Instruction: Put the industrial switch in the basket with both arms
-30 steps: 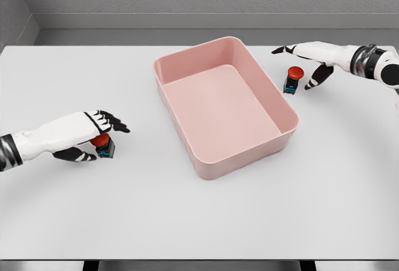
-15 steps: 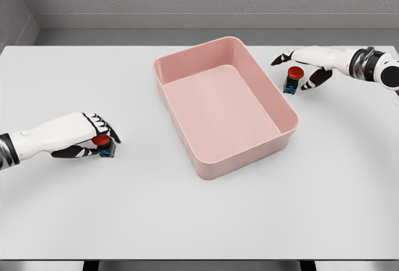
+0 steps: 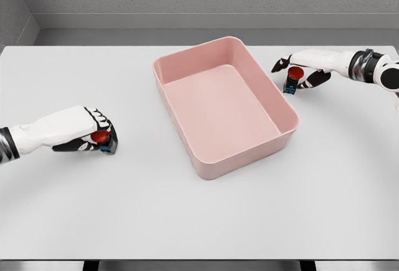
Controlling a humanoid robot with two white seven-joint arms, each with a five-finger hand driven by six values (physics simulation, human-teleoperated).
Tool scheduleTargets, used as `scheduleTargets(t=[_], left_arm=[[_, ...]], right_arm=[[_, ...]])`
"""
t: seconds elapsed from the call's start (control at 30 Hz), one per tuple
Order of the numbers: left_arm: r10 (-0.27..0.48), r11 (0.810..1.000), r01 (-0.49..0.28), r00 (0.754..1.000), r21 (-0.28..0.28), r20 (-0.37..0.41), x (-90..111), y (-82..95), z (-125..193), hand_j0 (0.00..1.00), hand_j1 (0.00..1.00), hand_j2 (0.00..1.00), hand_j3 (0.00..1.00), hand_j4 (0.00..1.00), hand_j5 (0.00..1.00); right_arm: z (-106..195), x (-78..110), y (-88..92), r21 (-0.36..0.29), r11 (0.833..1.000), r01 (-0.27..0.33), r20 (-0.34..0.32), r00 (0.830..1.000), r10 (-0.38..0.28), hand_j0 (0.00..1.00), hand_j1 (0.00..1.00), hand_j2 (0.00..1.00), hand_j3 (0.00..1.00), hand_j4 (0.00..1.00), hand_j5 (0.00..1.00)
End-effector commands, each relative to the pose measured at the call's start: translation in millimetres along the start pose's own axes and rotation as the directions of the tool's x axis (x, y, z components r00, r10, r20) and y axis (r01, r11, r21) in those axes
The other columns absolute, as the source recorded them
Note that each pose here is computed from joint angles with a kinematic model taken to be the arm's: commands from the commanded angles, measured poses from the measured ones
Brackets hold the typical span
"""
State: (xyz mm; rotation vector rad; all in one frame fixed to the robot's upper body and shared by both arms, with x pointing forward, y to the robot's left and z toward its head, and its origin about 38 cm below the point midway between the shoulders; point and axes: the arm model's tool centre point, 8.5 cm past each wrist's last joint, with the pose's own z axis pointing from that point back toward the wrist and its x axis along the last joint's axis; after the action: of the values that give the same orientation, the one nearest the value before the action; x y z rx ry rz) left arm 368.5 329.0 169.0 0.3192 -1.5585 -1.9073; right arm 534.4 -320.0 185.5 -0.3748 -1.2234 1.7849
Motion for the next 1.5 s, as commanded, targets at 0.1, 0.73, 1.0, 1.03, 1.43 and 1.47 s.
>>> scheduleTargets(t=[0.1,0.73,1.0,1.03,1.43,1.47], left_arm=[[0.002,1.0,-0.002,1.0,0.012,0.003,0.1,4.4,-0.1,0.51,0.51,0.51,0.51,0.51,0.51],[-0.066,0.994,0.064,0.998,0.09,0.017,-1.4,48.9,-6.8,0.51,0.51,0.51,0.51,0.51,0.51],[-0.095,0.985,0.086,0.994,0.147,0.053,7.4,71.9,-16.8,0.51,0.51,0.51,0.51,0.51,0.51],[-0.093,0.984,0.083,0.994,0.156,0.062,9.5,72.8,-20.5,0.51,0.51,0.51,0.51,0.51,0.51],[-0.122,0.968,0.085,0.982,0.235,0.144,31.6,92.7,-48.3,0.51,0.51,0.51,0.51,0.51,0.51],[-0.119,0.967,0.08,0.981,0.24,0.154,34.1,92.4,-52.4,0.51,0.51,0.51,0.51,0.51,0.51]], right_arm=[[0.3,-0.3,-0.1,-0.001,1.0,0.003,-0.001,1.0,-0.003,0.64,0.64,0.64,0.64,0.64,0.64],[-1.3,-1.3,6.2,0.03,0.999,-0.013,-0.011,1.0,0.013,0.52,0.52,0.52,0.52,0.52,0.52],[-1.9,-1.5,6.9,0.035,0.999,-0.019,-0.014,1.0,0.019,0.44,0.44,0.44,0.44,0.44,0.44],[-1.3,-2.1,6.9,0.035,0.999,-0.019,-0.016,1.0,0.019,0.44,0.44,0.44,0.44,0.44,0.44],[-2.5,-0.6,10.3,0.046,0.999,-0.024,-0.007,1.0,0.025,0.45,0.45,0.45,0.45,0.45,0.45],[-2.8,-0.3,10.9,0.047,0.999,-0.024,-0.006,1.0,0.025,0.45,0.45,0.45,0.45,0.45,0.45]])
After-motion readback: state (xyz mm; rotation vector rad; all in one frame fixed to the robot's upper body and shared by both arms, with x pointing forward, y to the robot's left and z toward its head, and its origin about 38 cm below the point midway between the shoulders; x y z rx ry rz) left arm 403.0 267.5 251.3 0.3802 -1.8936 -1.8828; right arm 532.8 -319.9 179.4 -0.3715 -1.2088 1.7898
